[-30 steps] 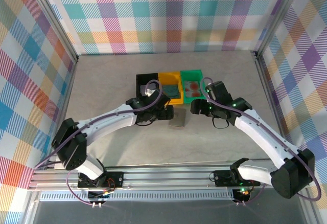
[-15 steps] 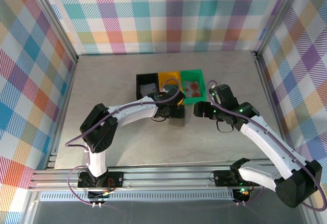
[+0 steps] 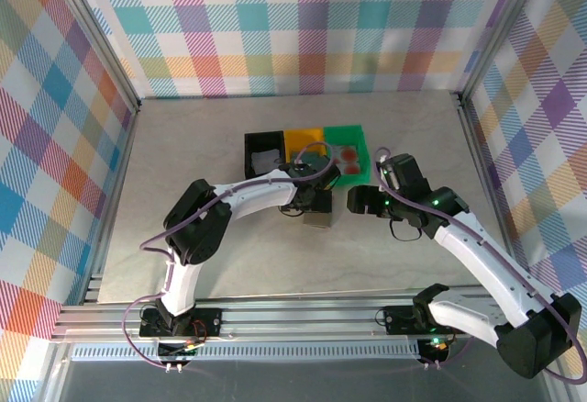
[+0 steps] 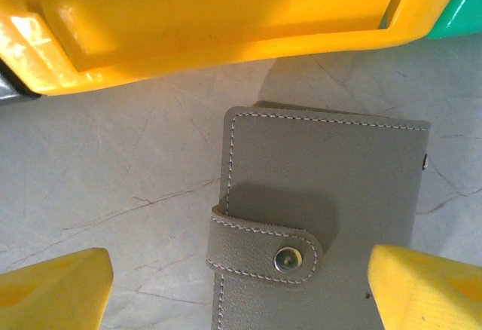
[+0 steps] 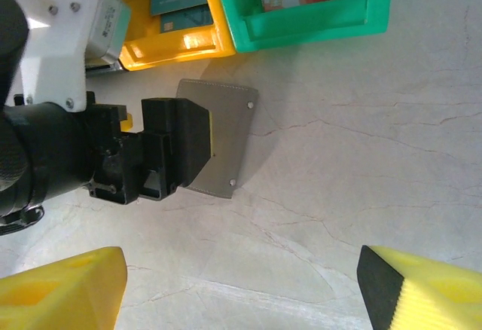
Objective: Take the credit cards out of the card holder
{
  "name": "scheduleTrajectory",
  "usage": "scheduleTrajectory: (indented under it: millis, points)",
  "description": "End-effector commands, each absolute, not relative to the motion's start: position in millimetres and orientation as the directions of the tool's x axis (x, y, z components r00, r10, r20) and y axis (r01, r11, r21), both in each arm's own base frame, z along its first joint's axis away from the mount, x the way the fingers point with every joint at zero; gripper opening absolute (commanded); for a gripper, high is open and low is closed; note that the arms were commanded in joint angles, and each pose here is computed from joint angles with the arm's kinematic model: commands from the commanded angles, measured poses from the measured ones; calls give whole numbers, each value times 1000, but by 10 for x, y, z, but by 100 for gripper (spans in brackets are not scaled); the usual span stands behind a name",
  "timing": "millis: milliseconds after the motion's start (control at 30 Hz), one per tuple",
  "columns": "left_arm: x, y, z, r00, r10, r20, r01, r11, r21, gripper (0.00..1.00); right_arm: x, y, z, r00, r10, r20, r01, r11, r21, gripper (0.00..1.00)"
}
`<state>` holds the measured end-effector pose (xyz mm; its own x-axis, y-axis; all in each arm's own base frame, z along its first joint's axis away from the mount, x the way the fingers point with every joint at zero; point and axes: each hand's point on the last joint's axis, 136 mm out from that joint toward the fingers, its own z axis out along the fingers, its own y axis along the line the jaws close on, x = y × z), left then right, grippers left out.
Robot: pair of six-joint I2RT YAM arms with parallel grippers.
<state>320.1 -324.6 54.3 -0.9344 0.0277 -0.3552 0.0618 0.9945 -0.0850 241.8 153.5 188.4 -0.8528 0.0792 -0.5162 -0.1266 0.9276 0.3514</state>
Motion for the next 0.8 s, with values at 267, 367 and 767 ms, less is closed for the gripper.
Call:
scheduleTrajectory:
  millis: [267,367,767]
  points:
    - [3240,-3218,435,-941,35,-338,47,998,-29,79,2352,1615,1813,-873,71,-483,-145,907,396,80]
    - [3262,-3203,410,-942,31,-335,42,999,-26,78,2341,1641,1794,-878,72,-472,-146,901,409,79]
    - [3244,-3170,308,-949,25,-315,33,999,-20,64,2325,1669,1732,-890,71,-451,-141,896,420,79]
